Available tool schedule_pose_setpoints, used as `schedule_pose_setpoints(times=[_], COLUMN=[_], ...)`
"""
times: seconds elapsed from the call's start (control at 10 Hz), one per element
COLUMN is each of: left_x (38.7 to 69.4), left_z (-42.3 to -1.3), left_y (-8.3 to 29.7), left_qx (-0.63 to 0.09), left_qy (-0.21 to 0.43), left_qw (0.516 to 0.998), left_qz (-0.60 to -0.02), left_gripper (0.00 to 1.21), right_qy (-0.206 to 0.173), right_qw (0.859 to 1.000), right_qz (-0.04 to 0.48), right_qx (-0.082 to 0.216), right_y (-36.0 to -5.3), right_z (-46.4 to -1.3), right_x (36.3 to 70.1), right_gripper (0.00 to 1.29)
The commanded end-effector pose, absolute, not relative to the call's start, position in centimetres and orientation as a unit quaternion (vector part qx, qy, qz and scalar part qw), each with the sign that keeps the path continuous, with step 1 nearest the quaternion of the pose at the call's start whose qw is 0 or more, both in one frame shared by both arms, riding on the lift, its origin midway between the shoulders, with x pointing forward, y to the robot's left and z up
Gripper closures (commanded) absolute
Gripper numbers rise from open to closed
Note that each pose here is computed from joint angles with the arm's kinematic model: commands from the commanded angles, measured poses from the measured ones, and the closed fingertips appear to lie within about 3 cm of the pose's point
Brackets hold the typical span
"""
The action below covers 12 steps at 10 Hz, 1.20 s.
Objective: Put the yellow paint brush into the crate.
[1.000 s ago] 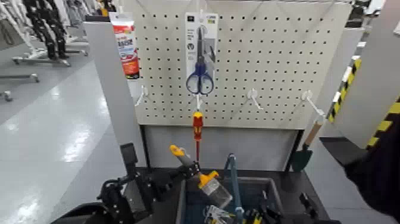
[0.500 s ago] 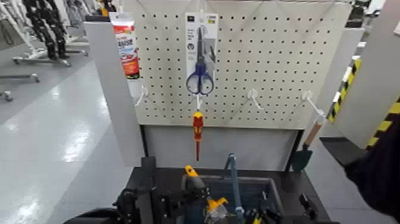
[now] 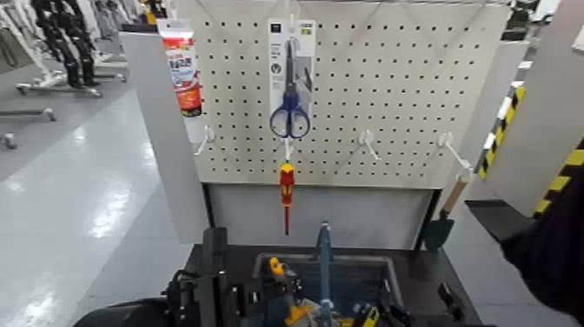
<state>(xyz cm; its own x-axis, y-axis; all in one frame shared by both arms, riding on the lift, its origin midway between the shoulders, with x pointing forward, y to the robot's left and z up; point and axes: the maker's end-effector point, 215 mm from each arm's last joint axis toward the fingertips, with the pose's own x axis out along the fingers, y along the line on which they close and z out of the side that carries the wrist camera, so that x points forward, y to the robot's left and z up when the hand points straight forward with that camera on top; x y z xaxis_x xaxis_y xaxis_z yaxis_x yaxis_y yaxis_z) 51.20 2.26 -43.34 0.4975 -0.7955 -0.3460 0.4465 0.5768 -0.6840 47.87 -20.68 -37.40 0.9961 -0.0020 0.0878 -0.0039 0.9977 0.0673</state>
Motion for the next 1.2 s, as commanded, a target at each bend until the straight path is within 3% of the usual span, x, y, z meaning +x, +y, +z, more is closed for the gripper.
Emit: schedule_pose_setpoints(times=[0.1, 0.4, 0.6, 0.8, 1.2], left_x=[52.6, 53.1, 54.4, 56.1, 56.1], left_z=[-40.9, -38.5, -35.7, -33.0, -31.3], left_y=[4.4, 3.4, 4.5, 7.2, 10.7], left_qx=[-0.265, -0.269, -0.210, -0.108, -0.042], left_qy=[0.310, 0.277, 0.236, 0.179, 0.091], left_qw=[0.845, 0.848, 0.878, 0.926, 0.965], left_qz=[-0.345, -0.363, -0.359, -0.315, -0.241], left_gripper=[0.13, 0.13, 0.13, 0.13, 0.13], right_qy=[-0.042, -0.044, -0.042, -0.042, -0.043], right_qw=[0.999, 0.998, 0.998, 0.998, 0.998], right_qz=[-0.001, -0.002, -0.003, -0.003, -0.003], right_qx=[0.034, 0.035, 0.035, 0.035, 0.035], right_y=[-20.7, -20.8, -20.9, -20.9, -20.9], right_z=[-37.6, -37.5, -37.6, -37.6, -37.5], right_x=[47.8, 47.8, 47.7, 47.7, 47.6], right_gripper=[0.13, 0.12, 0.12, 0.12, 0.12])
